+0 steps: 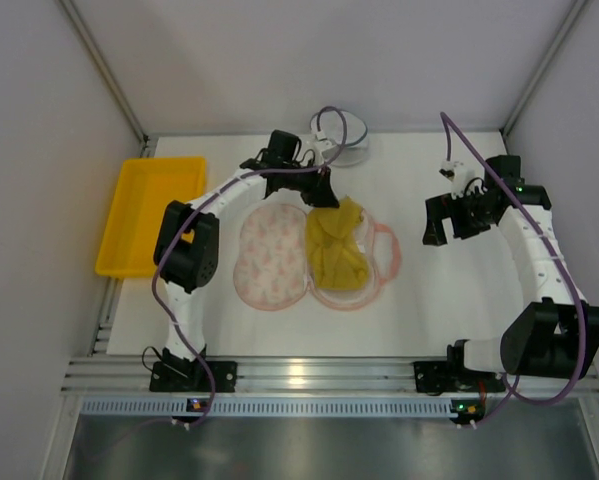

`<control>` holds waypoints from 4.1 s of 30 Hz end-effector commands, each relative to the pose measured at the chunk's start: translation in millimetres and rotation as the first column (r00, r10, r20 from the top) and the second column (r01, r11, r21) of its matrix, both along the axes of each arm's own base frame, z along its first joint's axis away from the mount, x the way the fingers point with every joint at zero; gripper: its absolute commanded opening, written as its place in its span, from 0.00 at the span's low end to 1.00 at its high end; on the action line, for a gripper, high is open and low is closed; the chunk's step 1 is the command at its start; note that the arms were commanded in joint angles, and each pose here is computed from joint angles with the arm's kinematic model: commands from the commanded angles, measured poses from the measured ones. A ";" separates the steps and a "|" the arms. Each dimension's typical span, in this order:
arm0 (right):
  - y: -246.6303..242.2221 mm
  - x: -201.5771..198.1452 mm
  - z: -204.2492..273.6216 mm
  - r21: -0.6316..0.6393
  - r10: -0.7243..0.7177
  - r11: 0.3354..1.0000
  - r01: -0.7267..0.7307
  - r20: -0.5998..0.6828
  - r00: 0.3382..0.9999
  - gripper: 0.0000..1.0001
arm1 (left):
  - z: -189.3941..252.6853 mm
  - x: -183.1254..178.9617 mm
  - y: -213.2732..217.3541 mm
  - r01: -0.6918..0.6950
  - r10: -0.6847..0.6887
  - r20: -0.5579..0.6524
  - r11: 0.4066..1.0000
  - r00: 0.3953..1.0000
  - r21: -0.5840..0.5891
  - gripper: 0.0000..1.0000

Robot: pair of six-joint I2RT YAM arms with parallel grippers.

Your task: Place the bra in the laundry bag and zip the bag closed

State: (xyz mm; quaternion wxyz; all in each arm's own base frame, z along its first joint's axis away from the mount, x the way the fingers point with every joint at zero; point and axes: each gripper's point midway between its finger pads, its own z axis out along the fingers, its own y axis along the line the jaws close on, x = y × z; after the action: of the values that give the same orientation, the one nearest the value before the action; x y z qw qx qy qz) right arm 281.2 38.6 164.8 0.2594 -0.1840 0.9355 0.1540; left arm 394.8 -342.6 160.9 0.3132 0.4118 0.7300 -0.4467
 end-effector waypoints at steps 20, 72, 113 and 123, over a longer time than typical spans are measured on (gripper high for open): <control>34.4 -4.2 -10.6 0.149 0.034 0.988 -0.037 0.020 0.999 0.79 | -2.5 -81.3 14.8 0.014 -0.061 0.183 0.969 0.981 0.249 0.50; 118.3 -6.9 -111.5 0.373 0.120 0.927 -0.027 -0.228 0.966 0.38 | -73.3 -235.4 -43.6 0.421 -0.549 0.168 0.773 0.819 0.474 0.00; 129.9 58.6 -90.8 0.350 0.112 0.935 -0.064 -0.118 0.987 0.35 | -43.7 47.8 11.2 -0.055 -0.056 0.278 0.925 0.959 0.375 0.61; 133.9 66.6 -97.5 0.347 0.119 0.935 -0.069 -0.126 0.985 0.35 | -67.2 38.3 0.0 0.019 -0.096 0.205 0.937 0.974 0.350 0.44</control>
State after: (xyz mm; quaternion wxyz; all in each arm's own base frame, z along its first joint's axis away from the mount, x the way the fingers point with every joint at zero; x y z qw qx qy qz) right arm 327.3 161.2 53.3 0.1773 -0.1473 0.9134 0.3355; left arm 427.8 -329.1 77.3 0.2782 0.5164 0.7700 -0.2510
